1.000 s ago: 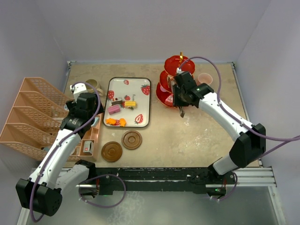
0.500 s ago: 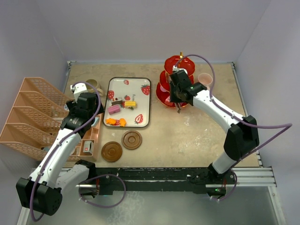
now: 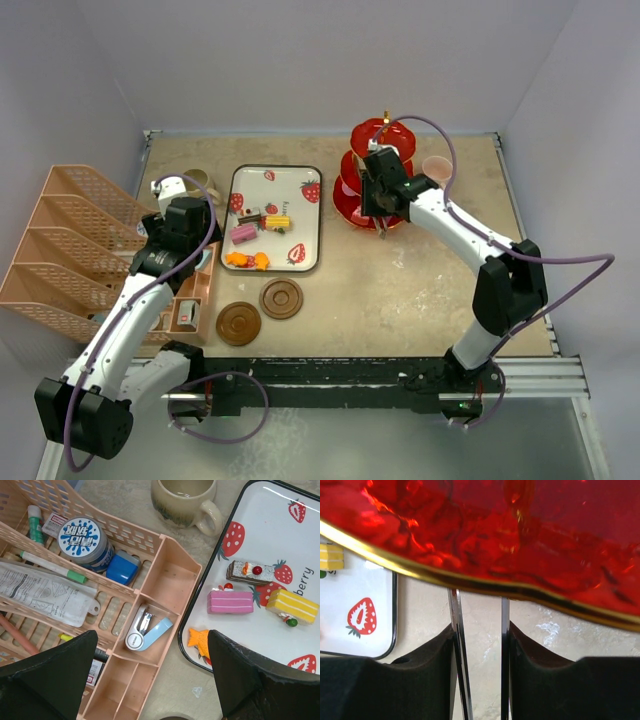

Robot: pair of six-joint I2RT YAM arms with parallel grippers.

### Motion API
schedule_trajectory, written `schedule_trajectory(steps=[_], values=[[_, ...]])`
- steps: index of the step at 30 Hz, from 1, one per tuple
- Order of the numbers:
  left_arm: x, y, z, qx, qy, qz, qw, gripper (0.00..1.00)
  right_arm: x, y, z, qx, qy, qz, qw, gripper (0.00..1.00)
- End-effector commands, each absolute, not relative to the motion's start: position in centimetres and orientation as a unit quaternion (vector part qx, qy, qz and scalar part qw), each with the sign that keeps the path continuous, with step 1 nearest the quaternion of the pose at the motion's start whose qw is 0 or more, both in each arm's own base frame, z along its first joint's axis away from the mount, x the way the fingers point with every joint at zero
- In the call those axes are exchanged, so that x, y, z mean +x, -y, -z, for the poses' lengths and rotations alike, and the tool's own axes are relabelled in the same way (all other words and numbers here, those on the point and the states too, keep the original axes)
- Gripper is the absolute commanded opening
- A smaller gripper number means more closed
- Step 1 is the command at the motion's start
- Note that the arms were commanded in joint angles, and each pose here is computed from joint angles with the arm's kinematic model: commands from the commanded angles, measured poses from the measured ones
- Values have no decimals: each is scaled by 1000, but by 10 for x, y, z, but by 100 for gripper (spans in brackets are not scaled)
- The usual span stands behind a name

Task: Serve the afternoon tea
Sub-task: Place the desert on the desert table.

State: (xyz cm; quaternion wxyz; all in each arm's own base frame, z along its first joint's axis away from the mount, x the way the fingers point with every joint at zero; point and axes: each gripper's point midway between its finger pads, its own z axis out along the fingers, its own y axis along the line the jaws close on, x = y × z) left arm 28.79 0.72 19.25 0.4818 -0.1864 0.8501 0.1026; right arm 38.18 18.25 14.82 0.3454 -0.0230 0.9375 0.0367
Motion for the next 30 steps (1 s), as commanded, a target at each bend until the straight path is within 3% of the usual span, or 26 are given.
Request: schedule_trajectory(steps=[1,15,23,30], values=[[294,-7,-200,-186,-842,-101,495,88,394,-187,-181,-19,-922,-55,382,41],[294,-5,-200,-185,-843,-96,496,88,384,-187,-197,-12,-921,-74,383,43],[294,-4,-200,-184,-844,-94,495,88,383,-180,-194,-10,-923,-56,380,33],[294,-4,-200,-184,-844,-94,496,88,390,-174,-194,-17,-922,-29,387,32]])
